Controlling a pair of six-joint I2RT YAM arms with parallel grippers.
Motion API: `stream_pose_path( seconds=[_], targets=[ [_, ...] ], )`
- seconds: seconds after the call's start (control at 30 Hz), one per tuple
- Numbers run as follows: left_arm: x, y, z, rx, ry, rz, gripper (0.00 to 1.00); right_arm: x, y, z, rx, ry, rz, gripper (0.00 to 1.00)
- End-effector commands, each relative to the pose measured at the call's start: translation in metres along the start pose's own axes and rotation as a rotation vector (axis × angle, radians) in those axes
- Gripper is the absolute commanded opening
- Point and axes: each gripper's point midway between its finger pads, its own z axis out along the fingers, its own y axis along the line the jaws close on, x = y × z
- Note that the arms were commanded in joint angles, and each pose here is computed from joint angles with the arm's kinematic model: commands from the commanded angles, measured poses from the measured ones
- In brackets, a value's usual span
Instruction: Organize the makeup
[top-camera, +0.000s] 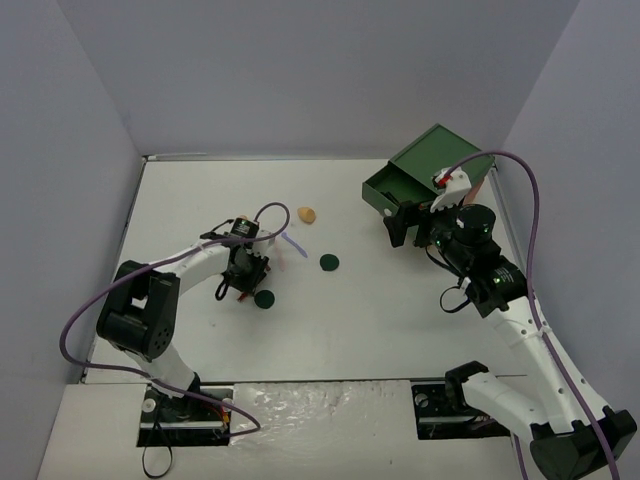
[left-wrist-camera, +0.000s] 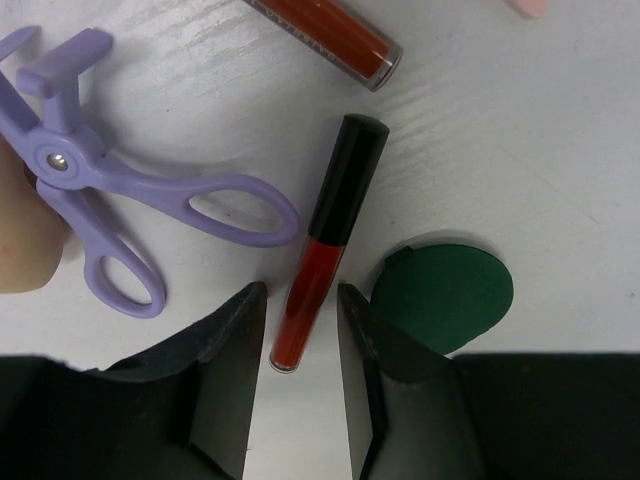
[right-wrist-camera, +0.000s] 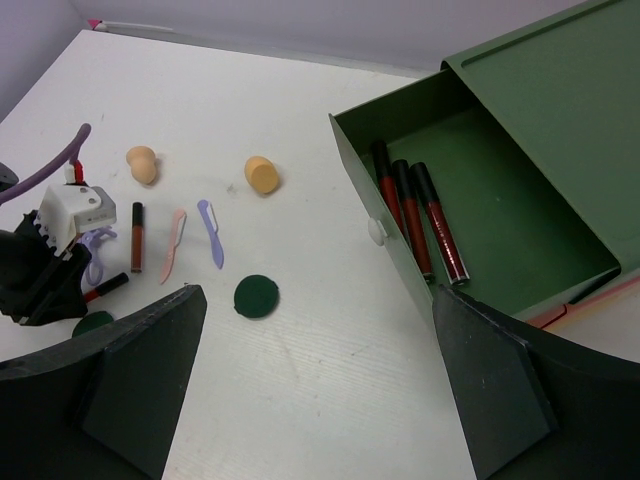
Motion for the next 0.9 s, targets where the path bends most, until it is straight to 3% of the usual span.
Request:
stream_pose_path(
  seconds=[0.0,0.2,0.4,0.57,0.87],
  targets=[
    [-0.014,0.001,-0.002,0.005,-0.009,0.011,0.23,-0.025,0.007,-0.001,-0.027,-0.095,0.000,0.94],
    [-0.021,-0.002,-0.013,0.020,-0.054,0.012,0.02,-0.024,0.006,0.000,-0.025,-0.093,0.000,0.94],
    [-0.041,-0.014,-0.052,0.071,-0.194,0.000,0.00,-0.024,0.010,0.001,-0.048,-0.087,-0.004,0.94],
    [-0.078,-0.037,-0.109,0.181,-0.434,-0.080,0.00,-0.026,0.026,0.003,-0.134,-0.074,-0.007,0.93],
    [-0.151,-0.082,-0.218,0.479,-0.872,-0.357,0.00,-0.029,0.085,0.018,-0.336,-0.035,0.021,0.90]
  ],
)
